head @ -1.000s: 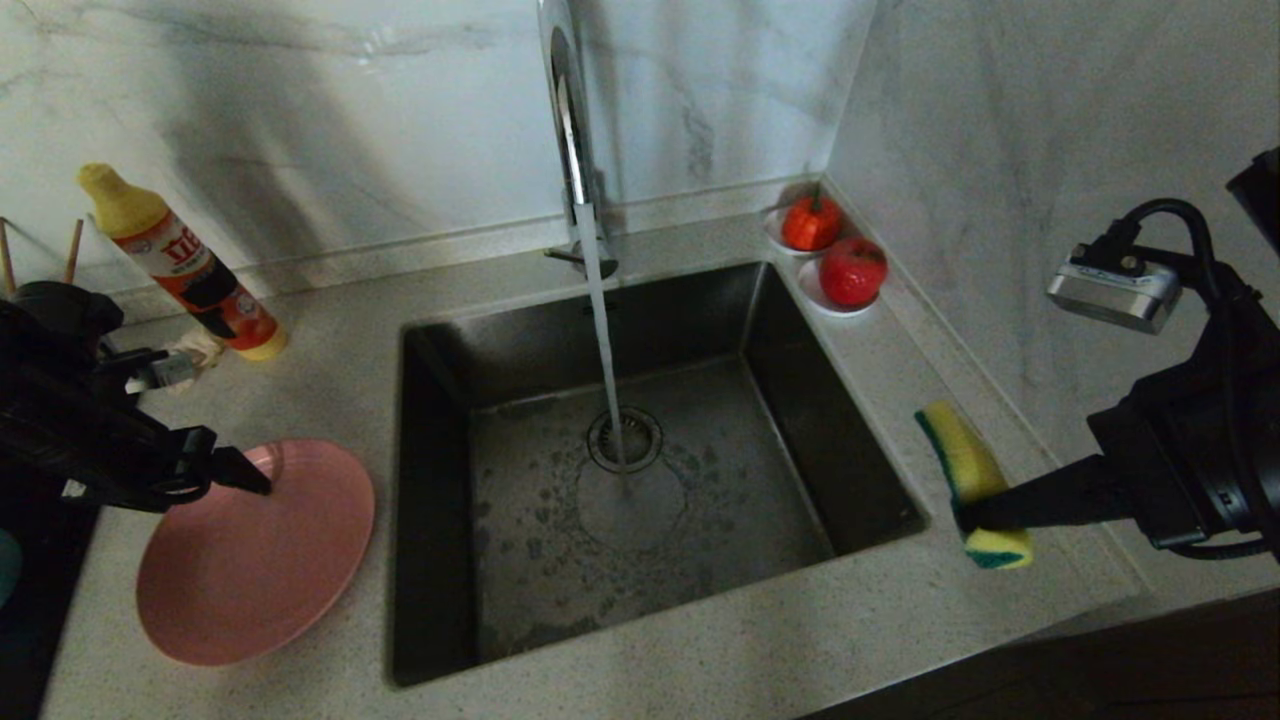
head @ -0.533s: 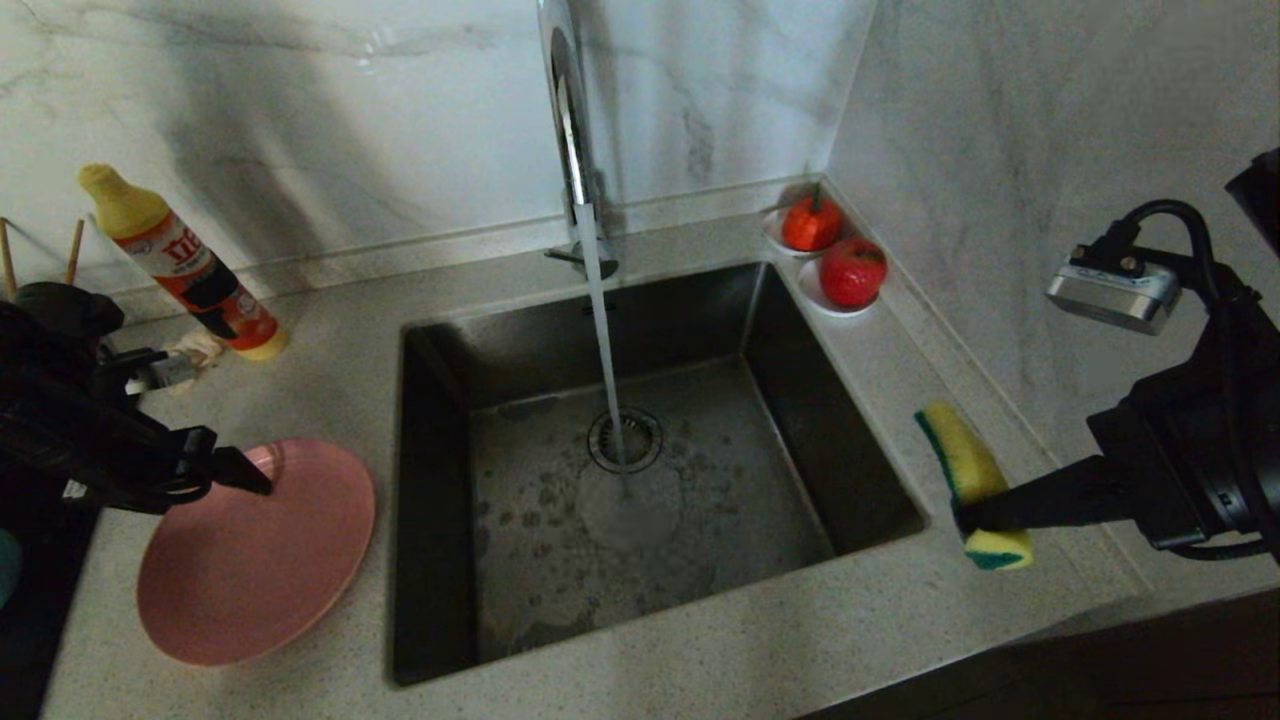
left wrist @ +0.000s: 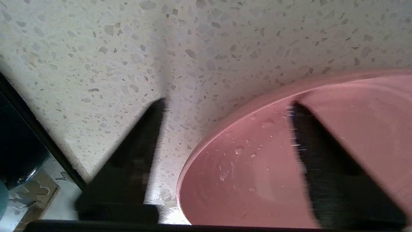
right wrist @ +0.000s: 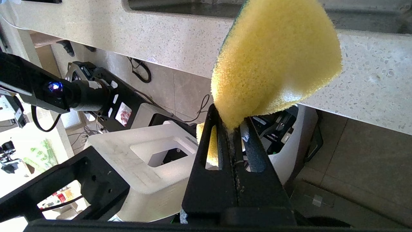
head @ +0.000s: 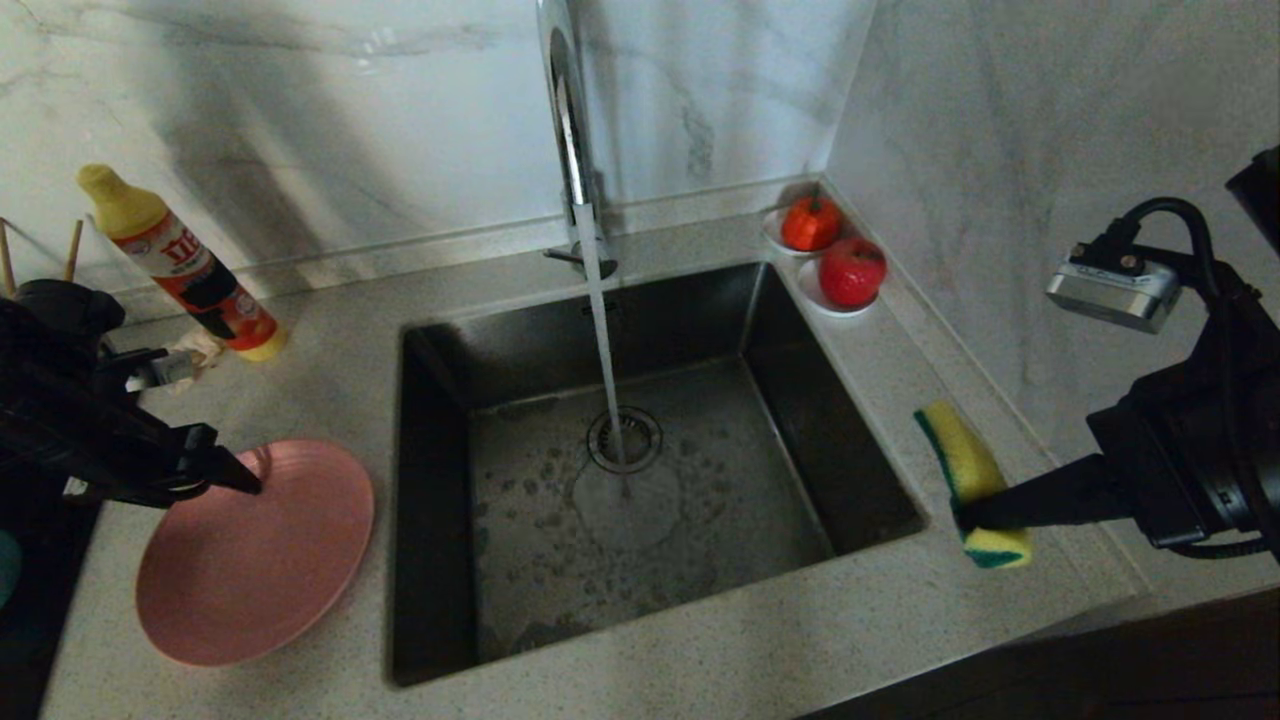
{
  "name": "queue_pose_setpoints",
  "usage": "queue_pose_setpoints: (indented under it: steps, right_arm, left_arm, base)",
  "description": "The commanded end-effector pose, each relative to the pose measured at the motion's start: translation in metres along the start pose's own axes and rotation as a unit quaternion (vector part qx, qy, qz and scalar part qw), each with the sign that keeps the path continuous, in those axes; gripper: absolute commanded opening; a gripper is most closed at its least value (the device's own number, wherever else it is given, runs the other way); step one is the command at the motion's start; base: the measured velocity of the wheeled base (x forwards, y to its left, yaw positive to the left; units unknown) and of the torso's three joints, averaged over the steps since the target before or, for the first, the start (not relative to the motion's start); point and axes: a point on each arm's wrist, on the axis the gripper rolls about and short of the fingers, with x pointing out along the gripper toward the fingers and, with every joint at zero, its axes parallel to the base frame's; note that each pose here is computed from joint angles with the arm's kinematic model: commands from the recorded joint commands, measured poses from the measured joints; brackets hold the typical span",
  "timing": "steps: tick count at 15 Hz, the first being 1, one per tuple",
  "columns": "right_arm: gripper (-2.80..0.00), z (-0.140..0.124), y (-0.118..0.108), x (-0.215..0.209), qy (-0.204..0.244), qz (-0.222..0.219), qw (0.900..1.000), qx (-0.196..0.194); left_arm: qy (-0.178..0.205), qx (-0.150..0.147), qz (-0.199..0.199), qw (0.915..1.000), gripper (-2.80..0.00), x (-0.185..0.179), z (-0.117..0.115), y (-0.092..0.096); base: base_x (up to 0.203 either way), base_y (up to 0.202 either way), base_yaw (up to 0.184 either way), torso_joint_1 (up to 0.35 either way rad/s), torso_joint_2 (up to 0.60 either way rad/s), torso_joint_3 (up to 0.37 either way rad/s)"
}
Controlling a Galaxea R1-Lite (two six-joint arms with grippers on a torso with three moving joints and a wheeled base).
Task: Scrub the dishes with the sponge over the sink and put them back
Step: Wash the plate
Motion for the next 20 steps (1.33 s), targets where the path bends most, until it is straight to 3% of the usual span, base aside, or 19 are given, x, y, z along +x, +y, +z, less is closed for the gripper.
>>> queue_pose_setpoints:
  steps: [1, 13, 20]
  right_arm:
    - [-2.80, 0.000, 0.000, 0.001, 0.003, 0.000, 1.000, 0.002]
    - [-2.80, 0.001, -0.001, 0.005, 0.002, 0.003, 1.000, 0.002]
    - [-2.80, 0.001, -0.001, 0.005, 0.001, 0.003, 1.000, 0.002]
  left_arm:
    - [-0.001, 0.001, 0.000, 1.0000, -2.80, 0.000, 0.001, 0.000]
    - [-0.009, 0.001, -0.002, 1.0000, -2.80, -0.006, 0.002, 0.000]
    - [-0.063, -0.008, -0.009, 0.9980, -2.80, -0.045, 0.004, -0.006]
  base:
    - [0.000, 0.000, 0.000, 0.000, 0.00, 0.000]
    - [0.000, 0.000, 0.000, 0.000, 0.00, 0.000]
    - [0.000, 0.000, 0.000, 0.000, 0.00, 0.000]
